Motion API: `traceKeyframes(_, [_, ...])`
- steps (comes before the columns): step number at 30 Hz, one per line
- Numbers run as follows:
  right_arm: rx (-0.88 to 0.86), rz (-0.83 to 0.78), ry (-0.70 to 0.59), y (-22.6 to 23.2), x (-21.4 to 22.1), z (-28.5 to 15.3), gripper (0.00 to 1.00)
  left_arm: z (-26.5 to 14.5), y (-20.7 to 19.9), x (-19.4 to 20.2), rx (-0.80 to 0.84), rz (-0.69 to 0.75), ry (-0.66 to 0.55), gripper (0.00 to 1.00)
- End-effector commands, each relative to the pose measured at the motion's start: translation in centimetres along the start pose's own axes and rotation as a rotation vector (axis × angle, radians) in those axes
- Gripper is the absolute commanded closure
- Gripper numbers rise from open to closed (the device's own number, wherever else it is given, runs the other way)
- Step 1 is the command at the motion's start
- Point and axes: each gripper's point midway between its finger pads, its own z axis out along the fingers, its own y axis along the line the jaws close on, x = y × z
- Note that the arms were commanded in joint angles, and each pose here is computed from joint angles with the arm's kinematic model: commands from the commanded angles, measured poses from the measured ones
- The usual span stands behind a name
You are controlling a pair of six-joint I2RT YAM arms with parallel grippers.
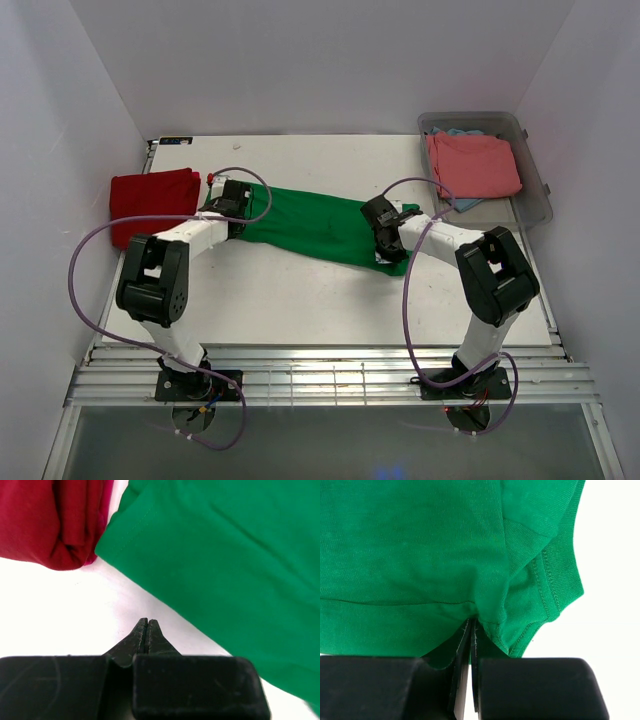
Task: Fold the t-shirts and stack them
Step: Fold the tshirt
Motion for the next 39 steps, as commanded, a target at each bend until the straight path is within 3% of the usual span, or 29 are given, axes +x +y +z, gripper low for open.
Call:
traceKeyframes(1, [0.04,-0.013,0.02,-0.8,0.0,0.1,0.92,-2.3,-0.7,-3.5,0.096,-0.119,-0.085,1.0])
traceKeyframes(22, [0.063,-0.003,0.041,-1.8,0.3,-0.2,0.92,3.4,-2.1,-2.2,0.09,-0.092,-0.041,1.0])
traceKeyframes(27, [0.064,-0.001,0.05,-1.9,0.4,0.1,0.92,3.0,-1.9,-0.9,0.099,-0.111,-0.017,1.0])
traceKeyframes(39, [0.061,-0.007,0.072,-1.6,0.7,0.7,0.92,-0.5,-0.7,-5.6,0.144,-0.208,-0.163,1.0])
